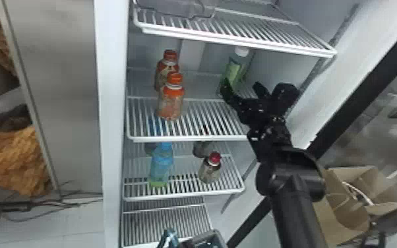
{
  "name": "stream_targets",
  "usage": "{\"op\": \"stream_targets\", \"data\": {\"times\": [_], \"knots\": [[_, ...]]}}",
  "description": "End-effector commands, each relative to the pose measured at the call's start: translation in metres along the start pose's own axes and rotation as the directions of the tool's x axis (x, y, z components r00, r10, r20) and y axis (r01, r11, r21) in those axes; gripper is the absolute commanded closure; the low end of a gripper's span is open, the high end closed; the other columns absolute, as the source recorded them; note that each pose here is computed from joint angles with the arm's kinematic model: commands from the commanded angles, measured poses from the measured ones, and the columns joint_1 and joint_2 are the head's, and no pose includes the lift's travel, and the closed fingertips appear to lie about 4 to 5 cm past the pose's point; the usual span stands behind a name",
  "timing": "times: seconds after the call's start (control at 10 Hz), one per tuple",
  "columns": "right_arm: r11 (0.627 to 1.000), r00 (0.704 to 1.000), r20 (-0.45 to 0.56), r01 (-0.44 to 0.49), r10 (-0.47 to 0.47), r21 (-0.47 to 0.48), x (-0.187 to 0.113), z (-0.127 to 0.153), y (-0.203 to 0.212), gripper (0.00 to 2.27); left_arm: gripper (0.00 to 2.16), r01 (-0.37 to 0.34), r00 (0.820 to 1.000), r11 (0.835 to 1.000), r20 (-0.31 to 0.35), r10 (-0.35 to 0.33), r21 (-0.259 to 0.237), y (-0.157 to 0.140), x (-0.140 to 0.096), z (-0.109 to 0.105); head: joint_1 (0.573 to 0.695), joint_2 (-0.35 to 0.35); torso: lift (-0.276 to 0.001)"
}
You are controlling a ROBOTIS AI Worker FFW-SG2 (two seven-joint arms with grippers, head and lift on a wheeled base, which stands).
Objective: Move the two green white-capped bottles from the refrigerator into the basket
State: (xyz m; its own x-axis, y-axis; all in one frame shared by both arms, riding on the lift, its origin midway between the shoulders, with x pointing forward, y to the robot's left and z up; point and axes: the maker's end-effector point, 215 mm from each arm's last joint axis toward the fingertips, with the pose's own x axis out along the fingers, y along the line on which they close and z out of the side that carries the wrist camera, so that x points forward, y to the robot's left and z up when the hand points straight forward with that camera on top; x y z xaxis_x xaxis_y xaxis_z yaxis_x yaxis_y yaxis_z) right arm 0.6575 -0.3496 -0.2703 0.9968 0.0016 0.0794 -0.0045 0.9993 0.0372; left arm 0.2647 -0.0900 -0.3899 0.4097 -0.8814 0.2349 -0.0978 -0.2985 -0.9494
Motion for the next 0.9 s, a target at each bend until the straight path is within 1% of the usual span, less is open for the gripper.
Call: {"op": "stream_targets", "data": {"times": [0.0, 0.2, 0.4, 0.6, 0.7, 0.8], "knots": [[1.0, 1.0, -0.023, 0.013, -0.013, -0.013, 0.012, -0.007, -0.004, 0.13, 1.21, -0.001, 1.0, 1.0, -0.001, 0.001, 0.002, 0.0, 0.0, 0.001, 0.695, -0.35, -0.004], [1.0, 0.999, -0.044, 0.026, -0.027, -0.01, 0.023, -0.015, -0.005, 0.13, 1.22, -0.002, 1.0, 1.0, -0.002, 0.002, 0.002, 0.001, 0.001, 0.0, 0.695, -0.35, -0.004], [1.0, 0.998, -0.063, 0.007, -0.008, -0.017, 0.039, -0.018, 0.005, 0.15, 1.21, -0.005, 1.0, 1.0, -0.008, 0.005, 0.006, 0.002, 0.001, 0.0, 0.695, -0.35, -0.004], [0.999, 0.996, -0.082, 0.031, -0.033, -0.028, 0.047, -0.024, 0.0, 0.15, 1.21, -0.005, 1.0, 1.0, -0.01, 0.005, 0.005, 0.001, 0.002, 0.0, 0.695, -0.35, -0.004], [0.999, 0.994, -0.098, 0.04, -0.042, -0.017, 0.053, -0.031, -0.003, 0.17, 1.22, -0.004, 1.0, 1.0, -0.008, 0.004, 0.009, 0.0, 0.003, 0.001, 0.695, -0.35, -0.004], [0.999, 0.994, -0.101, 0.044, -0.046, -0.021, 0.057, -0.031, -0.003, 0.21, 1.22, -0.008, 1.0, 1.0, -0.008, 0.009, 0.01, 0.002, 0.002, 0.002, 0.695, -0.35, -0.004]]}}
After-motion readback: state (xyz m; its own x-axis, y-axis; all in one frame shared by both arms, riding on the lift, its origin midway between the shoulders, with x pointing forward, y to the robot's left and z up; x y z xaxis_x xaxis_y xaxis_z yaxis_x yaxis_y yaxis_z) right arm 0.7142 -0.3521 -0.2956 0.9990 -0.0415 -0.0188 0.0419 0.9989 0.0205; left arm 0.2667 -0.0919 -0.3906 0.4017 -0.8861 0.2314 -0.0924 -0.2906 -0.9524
